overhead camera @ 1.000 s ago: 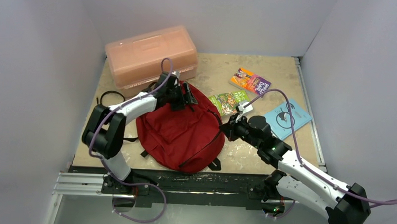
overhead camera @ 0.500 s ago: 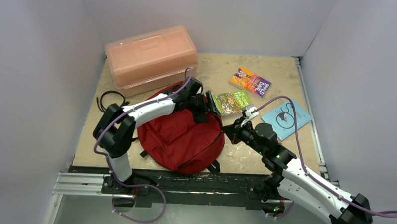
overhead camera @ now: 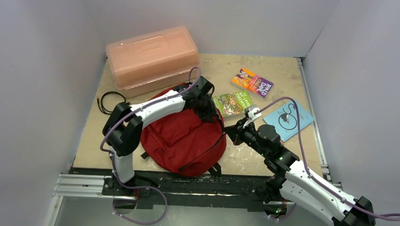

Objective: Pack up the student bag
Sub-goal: Unzip the student bag at the center of the board.

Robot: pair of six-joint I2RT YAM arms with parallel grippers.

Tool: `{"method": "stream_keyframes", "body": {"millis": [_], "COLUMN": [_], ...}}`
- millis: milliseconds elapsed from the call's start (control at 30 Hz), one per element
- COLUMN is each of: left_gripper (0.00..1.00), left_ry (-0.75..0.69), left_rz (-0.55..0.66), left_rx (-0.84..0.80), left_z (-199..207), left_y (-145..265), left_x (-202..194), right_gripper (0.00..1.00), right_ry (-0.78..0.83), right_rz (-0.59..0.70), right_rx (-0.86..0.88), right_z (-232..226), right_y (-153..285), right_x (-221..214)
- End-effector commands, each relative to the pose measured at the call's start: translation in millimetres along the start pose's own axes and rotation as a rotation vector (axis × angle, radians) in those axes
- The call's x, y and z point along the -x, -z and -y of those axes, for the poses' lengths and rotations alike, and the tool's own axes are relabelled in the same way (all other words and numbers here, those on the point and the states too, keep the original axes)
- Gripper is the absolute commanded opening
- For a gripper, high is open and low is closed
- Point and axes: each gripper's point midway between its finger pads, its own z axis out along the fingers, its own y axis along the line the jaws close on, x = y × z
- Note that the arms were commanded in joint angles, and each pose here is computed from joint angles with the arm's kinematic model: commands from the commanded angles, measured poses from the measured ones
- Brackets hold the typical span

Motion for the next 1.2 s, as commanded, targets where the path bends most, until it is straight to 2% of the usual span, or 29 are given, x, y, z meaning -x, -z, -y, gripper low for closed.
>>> {"method": "stream_keyframes", "body": {"millis": [0, 133, 233, 300, 433, 467, 567, 733, 833, 933, 1033, 1167], "left_gripper": [0.37, 0.49, 0.48, 0.37, 0.03, 0.00, 0.00, 0.00, 0.00, 0.00, 0.00, 0.00], "left_ry": [-0.041, -0.072, -0.083, -0.072, -0.075, -0.082, -0.077, -0.009, 0.000, -0.004, -0.030, -0.047], "left_rz": [0.006, -0.001, -0.008, -0.026, 0.020, 0.045, 0.113, 0.269, 0.358, 0.369, 0.379, 0.369], "left_rx": [-0.035, -0.050, -0.029, -0.025, -0.026, -0.029, -0.031, -0.030, -0.024, -0.027, -0.030, -0.032], "left_z": [20, 24, 19, 16, 20, 22, 28, 29, 34, 42, 46, 42], "left_y": [2, -1, -9, -15, -12, -10, 2, 33, 47, 54, 57, 61], "left_x": [6, -5, -17, -22, -9, -2, 24, 74, 96, 101, 104, 99], "right_gripper": [0.00, 0.00, 0.00, 0.00, 0.00, 0.00, 0.00, 0.00, 0.00, 0.00, 0.00, 0.00], "right_ry": [-0.003, -0.003, -0.002, -0.003, -0.003, -0.003, -0.026, 0.005, 0.022, 0.039, 0.047, 0.007], "right_rz": [0.036, 0.038, 0.045, 0.046, 0.027, 0.022, 0.017, 0.012, -0.041, -0.131, -0.133, -0.080], "right_rx": [0.013, 0.021, 0.020, 0.019, 0.019, 0.013, 0.023, 0.173, 0.361, 0.563, 0.563, 0.412], "right_z": [-4, -6, -6, -6, -6, -5, -7, -34, -64, -104, -111, -89], "right_y": [1, 3, 3, 3, 3, 3, 7, 13, 15, 24, 25, 13], "right_x": [10, 13, 15, 14, 12, 11, 9, 13, 0, -16, -19, -12]}}
